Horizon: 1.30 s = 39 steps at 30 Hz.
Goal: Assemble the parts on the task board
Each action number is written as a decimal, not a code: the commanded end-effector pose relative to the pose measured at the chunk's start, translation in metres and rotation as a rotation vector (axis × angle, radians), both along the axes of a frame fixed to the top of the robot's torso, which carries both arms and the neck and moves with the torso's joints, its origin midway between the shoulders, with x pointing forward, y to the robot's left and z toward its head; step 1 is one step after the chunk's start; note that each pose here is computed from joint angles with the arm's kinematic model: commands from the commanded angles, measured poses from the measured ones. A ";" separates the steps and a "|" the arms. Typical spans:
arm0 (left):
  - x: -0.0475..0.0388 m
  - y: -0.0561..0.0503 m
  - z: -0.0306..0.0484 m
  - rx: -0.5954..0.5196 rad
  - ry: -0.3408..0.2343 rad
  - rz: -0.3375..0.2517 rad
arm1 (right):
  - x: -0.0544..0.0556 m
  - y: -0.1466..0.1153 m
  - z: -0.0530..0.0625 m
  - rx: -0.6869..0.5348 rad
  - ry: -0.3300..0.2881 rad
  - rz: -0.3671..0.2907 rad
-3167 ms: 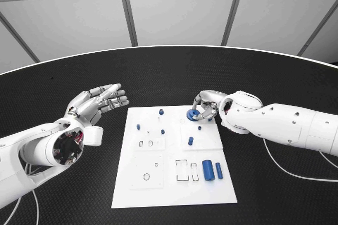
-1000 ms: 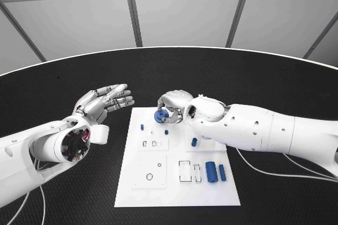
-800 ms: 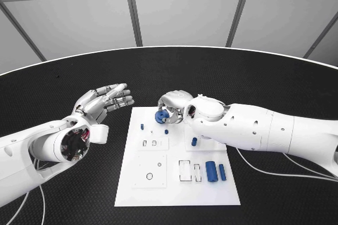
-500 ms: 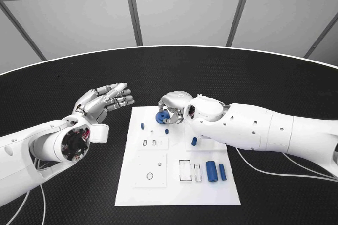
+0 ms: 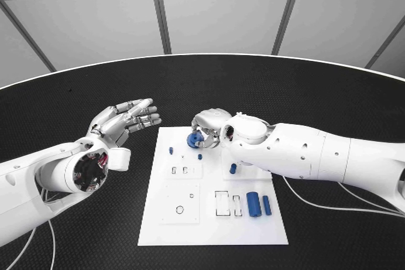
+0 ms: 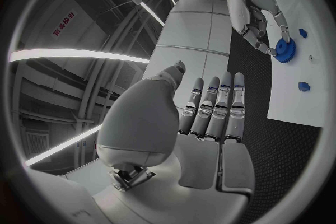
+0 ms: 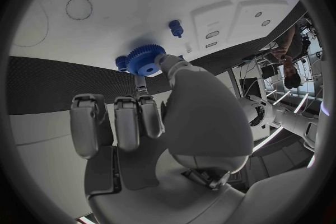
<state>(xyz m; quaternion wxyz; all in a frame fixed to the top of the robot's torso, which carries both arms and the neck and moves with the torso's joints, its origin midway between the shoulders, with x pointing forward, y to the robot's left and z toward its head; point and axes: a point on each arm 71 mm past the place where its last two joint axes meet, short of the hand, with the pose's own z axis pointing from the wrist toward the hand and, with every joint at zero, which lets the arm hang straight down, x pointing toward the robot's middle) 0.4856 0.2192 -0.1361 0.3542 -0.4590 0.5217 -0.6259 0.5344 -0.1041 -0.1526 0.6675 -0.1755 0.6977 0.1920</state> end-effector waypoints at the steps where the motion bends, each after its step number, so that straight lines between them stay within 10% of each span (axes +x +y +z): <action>1: 0.0000 0.000 0.0000 0.000 0.001 -0.001 | 0.000 0.000 0.000 -0.001 0.001 0.000; 39: 0.0006 0.002 -0.0006 0.004 0.006 0.004 | 0.001 -0.001 -0.004 -0.034 0.032 -0.001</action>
